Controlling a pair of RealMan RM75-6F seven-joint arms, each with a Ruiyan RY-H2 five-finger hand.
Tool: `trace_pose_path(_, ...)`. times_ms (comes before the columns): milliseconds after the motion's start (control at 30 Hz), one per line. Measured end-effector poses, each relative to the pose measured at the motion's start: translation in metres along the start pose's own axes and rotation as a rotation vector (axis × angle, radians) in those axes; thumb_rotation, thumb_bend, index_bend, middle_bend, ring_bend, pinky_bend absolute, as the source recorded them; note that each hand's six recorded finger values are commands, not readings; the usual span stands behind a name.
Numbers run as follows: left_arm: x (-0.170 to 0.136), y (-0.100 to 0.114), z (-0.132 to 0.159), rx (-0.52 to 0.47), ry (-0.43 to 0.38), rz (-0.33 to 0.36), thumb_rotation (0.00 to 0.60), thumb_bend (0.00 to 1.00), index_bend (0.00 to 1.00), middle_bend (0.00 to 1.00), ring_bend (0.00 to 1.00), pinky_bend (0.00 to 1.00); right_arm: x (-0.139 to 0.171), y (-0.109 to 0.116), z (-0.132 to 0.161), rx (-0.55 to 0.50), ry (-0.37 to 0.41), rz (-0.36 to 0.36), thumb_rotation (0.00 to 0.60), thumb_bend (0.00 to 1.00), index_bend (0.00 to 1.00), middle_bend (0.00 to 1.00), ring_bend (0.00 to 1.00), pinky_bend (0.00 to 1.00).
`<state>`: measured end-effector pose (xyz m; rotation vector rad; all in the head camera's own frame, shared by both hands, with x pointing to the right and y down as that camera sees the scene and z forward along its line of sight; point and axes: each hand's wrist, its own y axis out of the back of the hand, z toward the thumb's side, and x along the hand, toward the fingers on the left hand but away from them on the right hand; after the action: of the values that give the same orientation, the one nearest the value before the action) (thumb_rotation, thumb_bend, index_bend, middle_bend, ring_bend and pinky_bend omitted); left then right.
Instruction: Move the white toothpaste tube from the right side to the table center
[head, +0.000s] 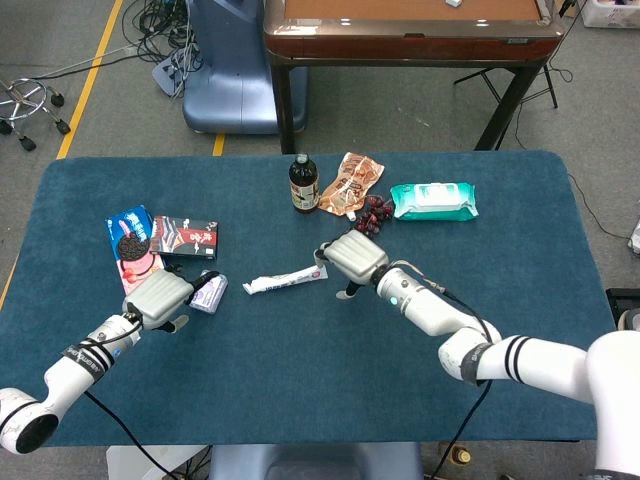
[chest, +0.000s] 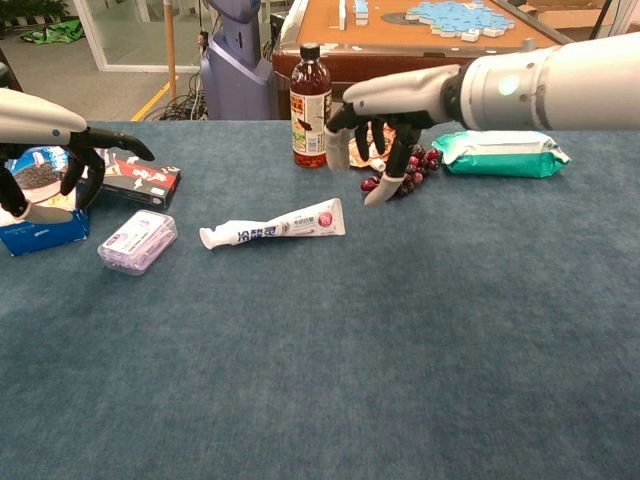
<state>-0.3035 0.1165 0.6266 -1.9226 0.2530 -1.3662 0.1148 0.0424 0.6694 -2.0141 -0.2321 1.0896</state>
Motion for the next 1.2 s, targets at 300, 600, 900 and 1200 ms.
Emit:
trace_pose_path(300, -0.019, 0.003, -0.035, -0.124, 0.117, 0.122, 0.600, 0.32, 0.04, 0.44, 0.43, 0.15, 0.079, 0.021, -0.068, -0.003, -0.177, -0.129, 0.600, 0.02, 0.34, 0.35, 0.34, 0.36)
trace_pose_path(600, -0.053, -0.012, -0.074, -0.195, 0.272, 0.238, 0.600, 0.32, 0.06, 0.40, 0.42, 0.15, 0.179, 0.009, -0.130, -0.014, -0.399, -0.218, 0.600, 0.06, 0.34, 0.35, 0.34, 0.36)
trace_pose_path(900, -0.090, -0.037, -0.100, -0.219, 0.410, 0.310, 0.600, 0.32, 0.08, 0.38, 0.41, 0.15, 0.247, -0.022, -0.147, -0.031, -0.534, -0.279, 0.600, 0.07, 0.34, 0.38, 0.34, 0.36)
trace_pose_path(1200, -0.123, -0.060, -0.104, -0.197, 0.492, 0.370, 0.600, 0.32, 0.10, 0.38, 0.41, 0.15, 0.298, -0.057, -0.138, -0.035, -0.627, -0.304, 0.600, 0.08, 0.35, 0.42, 0.35, 0.36)
